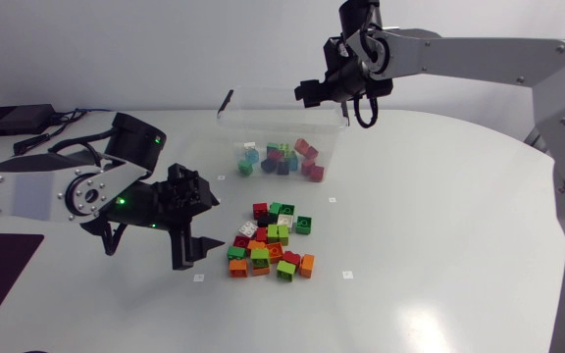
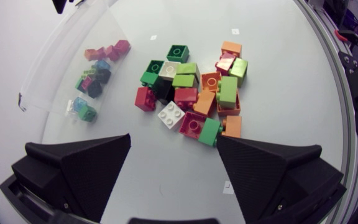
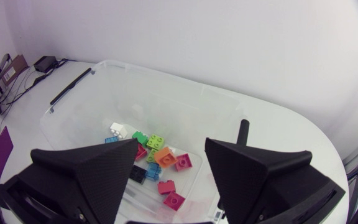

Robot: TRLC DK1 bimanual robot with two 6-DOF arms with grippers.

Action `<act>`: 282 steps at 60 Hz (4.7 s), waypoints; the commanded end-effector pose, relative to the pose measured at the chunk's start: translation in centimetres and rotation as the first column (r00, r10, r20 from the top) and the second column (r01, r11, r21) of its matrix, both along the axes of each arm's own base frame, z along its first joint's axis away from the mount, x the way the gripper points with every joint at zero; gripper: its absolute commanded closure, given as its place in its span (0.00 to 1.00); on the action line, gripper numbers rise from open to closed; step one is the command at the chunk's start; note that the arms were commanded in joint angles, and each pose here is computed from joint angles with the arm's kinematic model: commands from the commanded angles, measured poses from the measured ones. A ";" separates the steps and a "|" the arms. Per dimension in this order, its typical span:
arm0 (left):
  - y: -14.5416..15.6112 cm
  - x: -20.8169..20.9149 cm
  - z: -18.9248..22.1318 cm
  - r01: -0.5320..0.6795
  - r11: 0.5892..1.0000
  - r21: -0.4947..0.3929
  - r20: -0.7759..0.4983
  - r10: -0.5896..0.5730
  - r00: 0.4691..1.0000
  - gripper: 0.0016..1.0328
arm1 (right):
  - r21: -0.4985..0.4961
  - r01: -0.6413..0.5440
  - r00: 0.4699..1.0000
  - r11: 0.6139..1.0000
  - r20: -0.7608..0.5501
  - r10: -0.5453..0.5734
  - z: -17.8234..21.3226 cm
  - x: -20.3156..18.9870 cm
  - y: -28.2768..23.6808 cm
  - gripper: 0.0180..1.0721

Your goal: Place the duplo bricks in the container

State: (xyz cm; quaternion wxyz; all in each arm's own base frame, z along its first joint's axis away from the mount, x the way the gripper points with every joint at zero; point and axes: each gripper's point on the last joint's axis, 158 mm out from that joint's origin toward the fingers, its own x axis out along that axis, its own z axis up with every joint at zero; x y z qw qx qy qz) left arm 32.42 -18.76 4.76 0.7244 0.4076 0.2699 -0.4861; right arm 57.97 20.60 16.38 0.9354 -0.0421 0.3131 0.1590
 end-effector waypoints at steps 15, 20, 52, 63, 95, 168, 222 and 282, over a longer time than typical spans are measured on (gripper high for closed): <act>-0.3 -2.0 -5.6 0.131 0.988 0.087 -0.103 -0.122 0.987 0.12 | 0.046 -0.036 0.999 0.998 0.035 0.034 5.4 -7.2 -1.2 0.07; -0.4 -2.2 -6.2 0.149 0.984 0.094 -0.115 -0.138 0.984 0.13 | 0.053 -0.048 0.999 0.997 0.023 0.046 5.2 -8.9 -1.6 0.07; -2.7 -2.6 -7.8 0.221 0.970 0.098 -0.114 -0.209 0.971 0.47 | 0.009 -0.143 0.980 0.990 -0.142 0.143 -3.1 -18.3 -2.2 0.07; -3.0 -3.0 -8.0 0.232 0.968 0.098 -0.123 -0.219 0.968 0.65 | -0.049 -0.321 0.933 0.946 -0.191 0.306 -5.8 -23.4 0.0 0.07; -0.2 -4.6 -6.9 0.185 0.977 0.104 -0.135 -0.171 0.976 0.69 | -0.165 -0.644 0.742 0.747 -0.369 0.559 -14.0 -32.0 1.6 0.07; -1.3 7.2 9.1 -0.240 0.947 -0.214 0.010 0.247 0.969 0.69 | -0.223 -0.712 0.689 0.666 -0.410 0.598 -19.6 -30.7 3.1 0.71; -6.0 25.4 12.2 -0.447 0.805 -0.391 0.021 0.493 0.870 0.67 | -0.207 -0.513 0.858 0.833 -0.149 0.492 -6.7 -21.6 -0.4 0.71; 1.0 14.0 9.7 -0.451 0.870 -0.201 0.072 0.472 0.879 0.04 | 0.000 -0.199 0.977 0.980 0.072 0.199 2.6 -5.5 0.2 0.71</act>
